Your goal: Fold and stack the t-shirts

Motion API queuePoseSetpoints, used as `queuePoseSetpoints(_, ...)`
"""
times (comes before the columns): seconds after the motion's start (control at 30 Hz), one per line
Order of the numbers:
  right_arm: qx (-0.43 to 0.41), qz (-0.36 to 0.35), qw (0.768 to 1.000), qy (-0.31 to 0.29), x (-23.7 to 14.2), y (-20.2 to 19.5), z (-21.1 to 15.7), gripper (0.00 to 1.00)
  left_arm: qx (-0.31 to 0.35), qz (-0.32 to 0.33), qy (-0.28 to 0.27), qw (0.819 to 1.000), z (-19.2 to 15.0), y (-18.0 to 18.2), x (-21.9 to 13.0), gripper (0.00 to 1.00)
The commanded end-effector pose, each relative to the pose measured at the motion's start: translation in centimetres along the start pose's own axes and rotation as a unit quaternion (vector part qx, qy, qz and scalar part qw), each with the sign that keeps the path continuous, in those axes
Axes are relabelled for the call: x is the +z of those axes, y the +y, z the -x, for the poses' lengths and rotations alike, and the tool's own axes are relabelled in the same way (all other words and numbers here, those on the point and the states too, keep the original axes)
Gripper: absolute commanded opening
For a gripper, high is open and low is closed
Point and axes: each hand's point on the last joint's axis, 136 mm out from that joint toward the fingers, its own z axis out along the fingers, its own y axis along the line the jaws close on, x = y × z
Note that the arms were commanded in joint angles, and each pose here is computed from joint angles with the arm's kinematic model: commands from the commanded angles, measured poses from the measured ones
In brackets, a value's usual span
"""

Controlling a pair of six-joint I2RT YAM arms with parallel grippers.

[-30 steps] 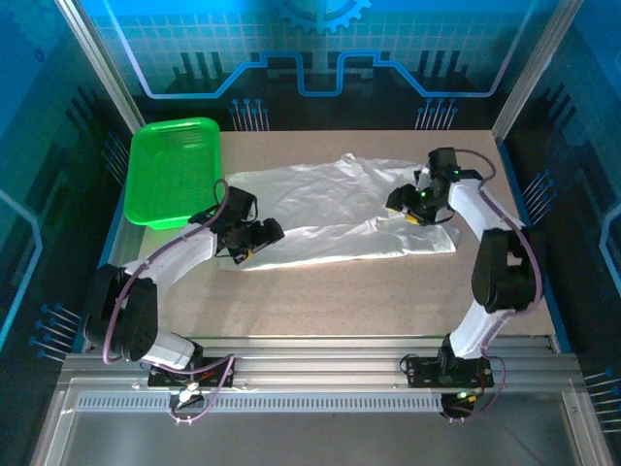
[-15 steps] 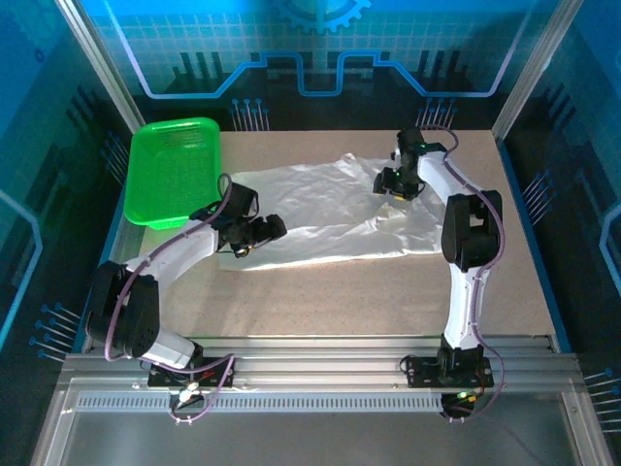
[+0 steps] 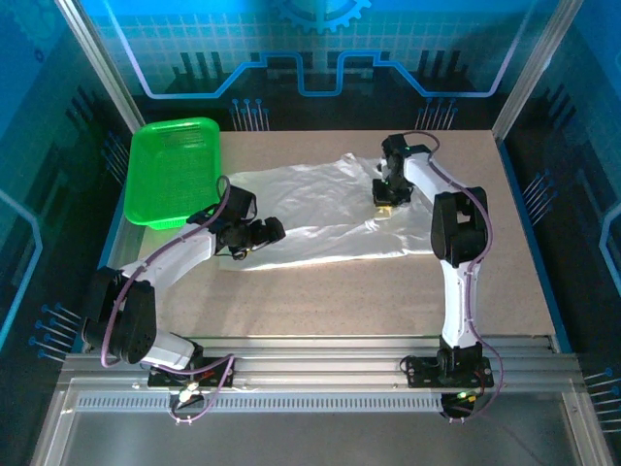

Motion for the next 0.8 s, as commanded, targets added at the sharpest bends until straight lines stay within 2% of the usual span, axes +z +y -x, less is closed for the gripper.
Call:
queuePoseSetpoints(0.0, -0.022, -0.005, 1.0, 0.001, -0.7, 1.2, 0.2, 0.0, 0.008, 0.015, 0.002, 1.0, -0.7, 1.2, -0.5, 0.9)
queuePoseSetpoints(0.2, -0.055, 0.006, 0.998, -0.027, -0.6, 3.7, 2.5, 0.0, 0.003, 0.022, 0.007, 1.0, -1.2, 2.0, -0.1, 0.9)
queuePoseSetpoints(0.3, -0.068, 0.02, 0.997, -0.035, 0.6, 4.8, 3.7, 0.02, 0.002, 0.029, 0.015, 0.999, -1.7, 2.5, 0.4, 0.9)
queuePoseSetpoints(0.4, -0.083, 0.07, 0.993, -0.051, 0.2, 6.9, 4.7, 0.14, -0.003, 0.041, 0.019, 0.999, -1.9, 3.0, 0.6, 0.9)
queuePoseSetpoints(0.47, -0.088, 0.082, 0.991, -0.063, -1.2, 7.4, 5.1, 0.36, -0.005, 0.046, 0.018, 0.999, -1.8, 3.2, 0.6, 0.91)
queuePoseSetpoints(0.5, -0.081, 0.081, 0.991, -0.068, -2.2, 7.0, 5.1, 0.43, -0.007, 0.051, 0.018, 0.999, -1.7, 3.3, 0.6, 0.91)
queuePoseSetpoints(0.6, -0.054, 0.073, 0.989, -0.118, -7.7, 5.1, 4.5, 0.56, -0.019, 0.057, 0.01, 0.998, -1.0, 3.2, 0.4, 0.92)
queuePoseSetpoints(0.67, -0.014, 0.064, 0.988, -0.142, -10.7, 2.4, 2.5, 0.68, -0.03, 0.067, 0.0, 0.997, -0.3, 3.2, 0.1, 0.92)
queuePoseSetpoints(0.73, 0.026, 0.058, 0.99, -0.126, -11.0, -0.1, 0.0, 0.71, -0.045, 0.088, -0.006, 0.995, 0.4, 3.8, 0.2, 0.93)
queuePoseSetpoints(0.77, 0.051, 0.046, 0.993, -0.093, -10.0, -1.6, -1.7, 0.69, -0.053, 0.096, -0.006, 0.994, 0.6, 4.1, 0.4, 0.92)
